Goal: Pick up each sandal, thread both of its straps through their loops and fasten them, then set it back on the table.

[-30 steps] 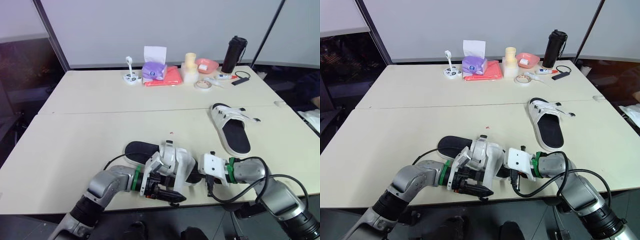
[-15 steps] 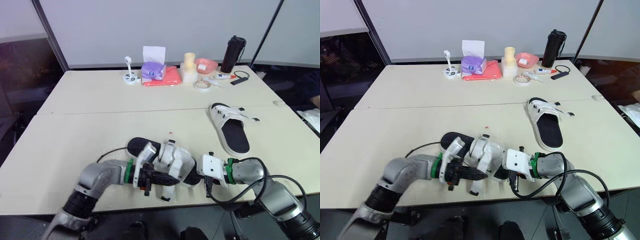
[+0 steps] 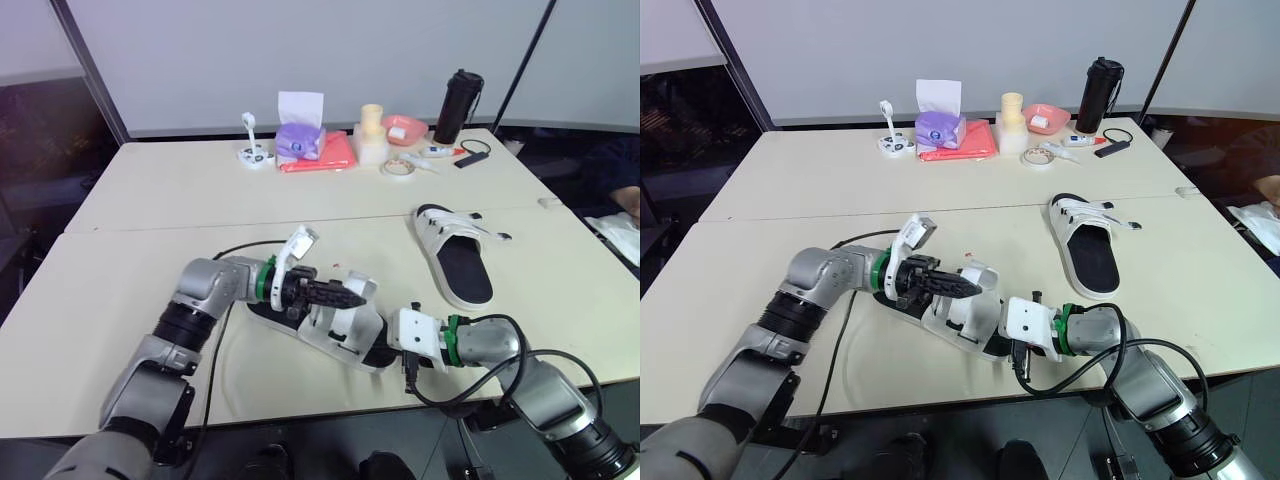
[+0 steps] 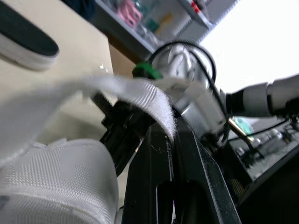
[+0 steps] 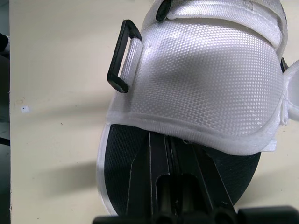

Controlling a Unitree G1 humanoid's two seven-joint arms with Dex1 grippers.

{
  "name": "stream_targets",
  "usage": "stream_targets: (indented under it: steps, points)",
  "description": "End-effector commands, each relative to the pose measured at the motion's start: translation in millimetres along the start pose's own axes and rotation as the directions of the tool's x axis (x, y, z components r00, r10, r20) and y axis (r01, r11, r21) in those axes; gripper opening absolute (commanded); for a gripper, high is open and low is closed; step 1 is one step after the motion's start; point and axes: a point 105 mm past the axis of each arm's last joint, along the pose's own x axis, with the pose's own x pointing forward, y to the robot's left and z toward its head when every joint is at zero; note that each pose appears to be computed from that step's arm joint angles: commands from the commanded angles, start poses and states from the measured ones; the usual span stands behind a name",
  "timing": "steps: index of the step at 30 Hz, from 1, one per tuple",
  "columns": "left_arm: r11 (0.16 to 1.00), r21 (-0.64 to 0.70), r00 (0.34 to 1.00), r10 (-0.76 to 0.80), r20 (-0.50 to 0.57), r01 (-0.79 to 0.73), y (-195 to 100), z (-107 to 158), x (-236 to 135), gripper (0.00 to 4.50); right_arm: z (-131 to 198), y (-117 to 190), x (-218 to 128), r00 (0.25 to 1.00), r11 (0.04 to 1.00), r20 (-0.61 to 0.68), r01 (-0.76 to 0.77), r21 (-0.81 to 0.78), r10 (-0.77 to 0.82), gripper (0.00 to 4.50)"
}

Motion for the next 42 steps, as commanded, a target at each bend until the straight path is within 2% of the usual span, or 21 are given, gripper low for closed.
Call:
stream_targets:
  steps: [1, 15, 23, 28, 42]
  points:
    - [0.998, 0.046, 0.998, -0.045, -0.049, 0.047, -0.9, 1.7, 7.2, 0.02, -16.8, 22.0, 11.0, 0.996, 0.996, -0.051, -0.066, 0.063, 0.069, 0.00]
    - [0.996, 0.068, 0.998, -0.064, -0.018, 0.065, 7.8, 15.8, 21.0, 0.02, -16.4, 26.6, 10.7, 0.996, 0.996, -0.057, -0.058, 0.069, 0.062, 0.00]
    - [0.997, 0.073, 0.999, -0.034, -0.029, 0.036, 18.8, 6.7, 24.6, 0.02, -17.0, 27.6, 11.4, 0.996, 0.996, -0.063, -0.061, 0.064, 0.065, 0.00]
    - [0.997, 0.057, 0.998, -0.046, -0.053, 0.049, 17.1, 0.6, 21.0, 0.02, -18.2, 28.1, 10.7, 0.996, 0.996, -0.068, -0.062, 0.063, 0.066, 0.00]
    - [0.996, -0.036, 0.995, -0.088, -0.036, 0.087, 10.6, -3.3, 18.9, 0.02, -18.5, 31.1, 13.6, 0.995, 0.996, -0.069, -0.065, 0.063, 0.069, 0.00]
